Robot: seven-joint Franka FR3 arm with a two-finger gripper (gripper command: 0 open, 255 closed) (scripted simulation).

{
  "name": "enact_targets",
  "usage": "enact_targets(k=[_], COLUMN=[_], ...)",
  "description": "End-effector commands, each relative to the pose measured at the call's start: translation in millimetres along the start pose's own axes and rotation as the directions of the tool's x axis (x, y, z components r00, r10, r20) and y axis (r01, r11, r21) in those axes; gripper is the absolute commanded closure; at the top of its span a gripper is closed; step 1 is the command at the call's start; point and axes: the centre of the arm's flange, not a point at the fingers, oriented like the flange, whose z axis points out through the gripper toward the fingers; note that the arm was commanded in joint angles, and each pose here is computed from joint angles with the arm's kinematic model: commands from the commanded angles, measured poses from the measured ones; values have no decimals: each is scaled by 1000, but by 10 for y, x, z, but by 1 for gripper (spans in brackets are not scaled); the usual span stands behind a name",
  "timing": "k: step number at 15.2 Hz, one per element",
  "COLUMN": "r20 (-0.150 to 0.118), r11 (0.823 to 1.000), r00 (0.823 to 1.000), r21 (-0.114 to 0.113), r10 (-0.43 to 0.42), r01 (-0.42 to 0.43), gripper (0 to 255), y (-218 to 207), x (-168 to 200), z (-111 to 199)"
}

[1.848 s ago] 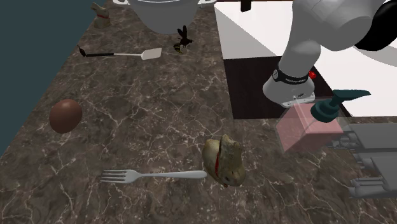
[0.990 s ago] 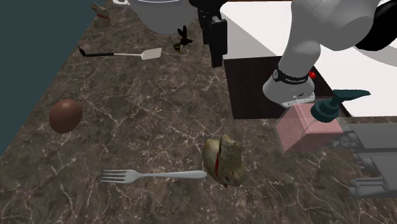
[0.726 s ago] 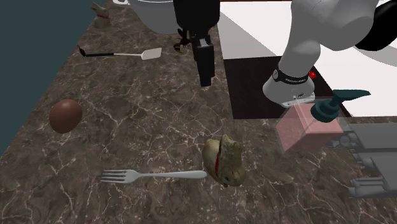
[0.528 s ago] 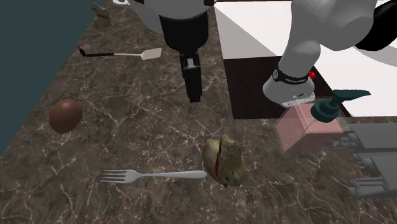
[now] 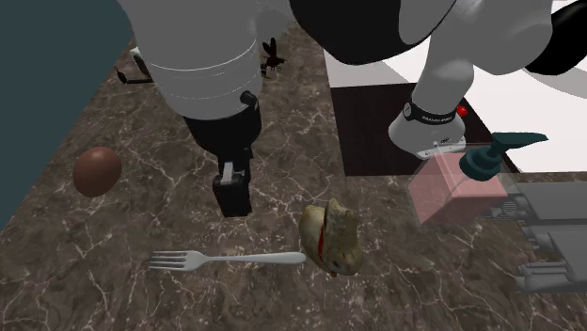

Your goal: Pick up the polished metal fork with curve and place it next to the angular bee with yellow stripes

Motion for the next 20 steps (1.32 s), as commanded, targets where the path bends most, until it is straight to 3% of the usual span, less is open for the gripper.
enact_targets(k=[1, 9, 16, 20], r20=[-15, -68, -68, -68], r11=[1000, 998, 998, 998], r00=[1000, 995, 995, 995], r21=[-1, -5, -5, -5], r10=[15, 67, 67, 67], r01=[-15, -68, -68, -68], gripper=[0, 0, 0, 0], y=[-186, -844, -840, -840], x=[153, 766, 791, 793], z=[122, 472, 840, 871])
